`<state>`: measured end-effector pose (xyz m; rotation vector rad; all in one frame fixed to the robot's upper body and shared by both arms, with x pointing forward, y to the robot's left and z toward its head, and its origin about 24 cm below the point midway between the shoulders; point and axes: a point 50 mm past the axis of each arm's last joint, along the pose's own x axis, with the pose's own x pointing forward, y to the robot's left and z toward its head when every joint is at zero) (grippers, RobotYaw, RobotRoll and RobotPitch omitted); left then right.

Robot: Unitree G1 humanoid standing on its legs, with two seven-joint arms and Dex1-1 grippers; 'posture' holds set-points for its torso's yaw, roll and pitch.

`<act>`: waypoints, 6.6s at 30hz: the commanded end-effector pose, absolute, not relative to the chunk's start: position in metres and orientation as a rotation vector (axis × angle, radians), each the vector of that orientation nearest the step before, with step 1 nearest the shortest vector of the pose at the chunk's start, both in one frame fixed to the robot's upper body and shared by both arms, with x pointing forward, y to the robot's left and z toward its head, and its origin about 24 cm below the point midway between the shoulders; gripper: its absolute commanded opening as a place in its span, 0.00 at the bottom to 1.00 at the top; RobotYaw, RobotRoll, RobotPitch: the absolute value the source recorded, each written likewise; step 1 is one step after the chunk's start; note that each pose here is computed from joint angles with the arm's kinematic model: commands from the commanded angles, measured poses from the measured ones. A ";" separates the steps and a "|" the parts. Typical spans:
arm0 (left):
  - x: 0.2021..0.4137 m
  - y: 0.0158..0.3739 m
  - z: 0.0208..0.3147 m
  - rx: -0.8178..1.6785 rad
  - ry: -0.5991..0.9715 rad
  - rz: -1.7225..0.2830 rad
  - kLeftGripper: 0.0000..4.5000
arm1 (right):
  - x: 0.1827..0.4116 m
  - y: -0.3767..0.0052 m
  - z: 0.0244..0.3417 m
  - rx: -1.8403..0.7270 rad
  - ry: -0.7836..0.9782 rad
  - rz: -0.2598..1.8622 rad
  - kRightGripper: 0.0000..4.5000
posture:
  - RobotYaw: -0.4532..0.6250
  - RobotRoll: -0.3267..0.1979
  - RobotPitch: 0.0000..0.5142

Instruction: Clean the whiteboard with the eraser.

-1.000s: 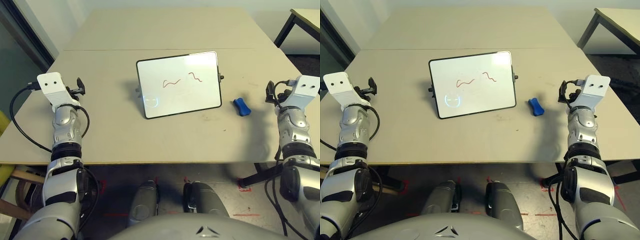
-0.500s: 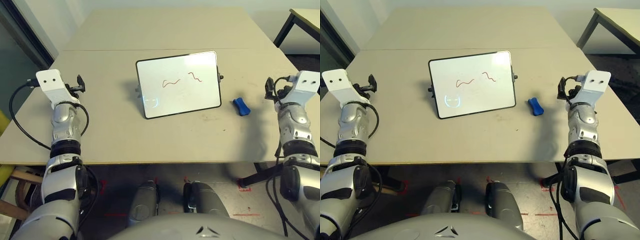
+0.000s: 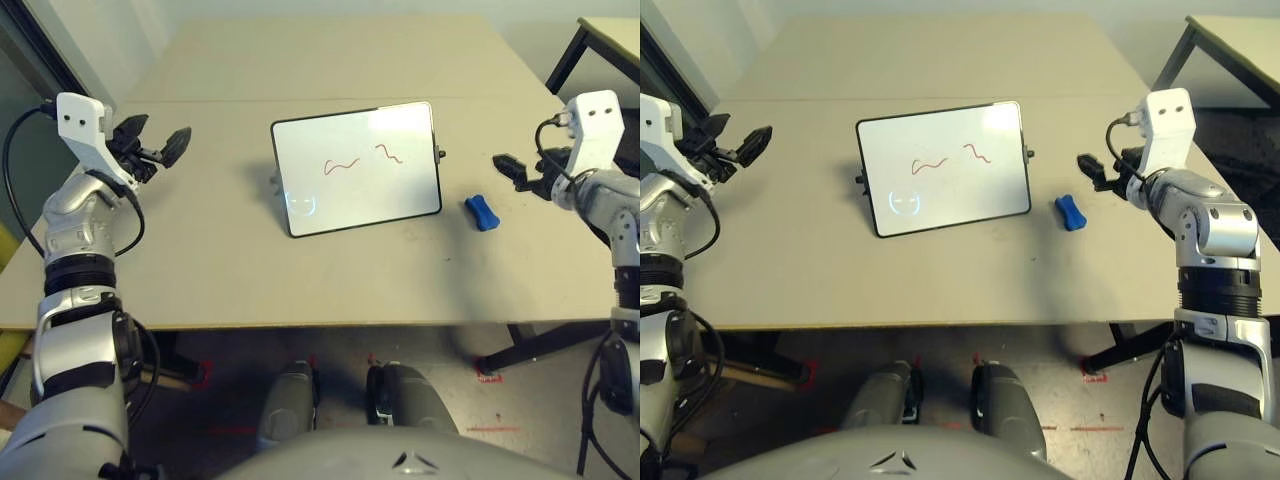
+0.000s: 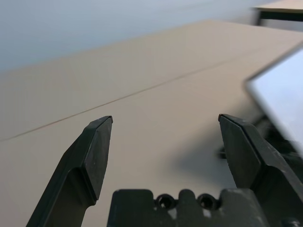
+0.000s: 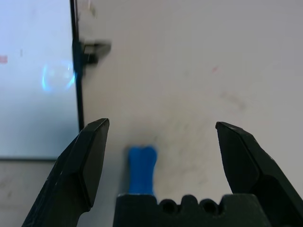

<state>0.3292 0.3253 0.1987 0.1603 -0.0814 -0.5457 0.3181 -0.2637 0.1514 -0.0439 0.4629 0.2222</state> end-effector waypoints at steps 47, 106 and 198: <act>0.303 0.277 0.190 0.145 0.127 -0.982 1.00 | 0.337 -0.174 0.159 -0.646 0.305 0.540 0.02 | 0.61 0.62 0.14; 0.308 0.261 0.191 0.158 0.100 -1.026 1.00 | 0.356 -0.177 0.144 -1.012 0.392 0.586 0.02 | 0.61 0.62 0.16; 0.300 0.263 0.188 0.145 0.088 -0.985 1.00 | 0.389 -0.088 0.175 -0.970 0.207 0.749 0.00 | 0.68 0.62 0.16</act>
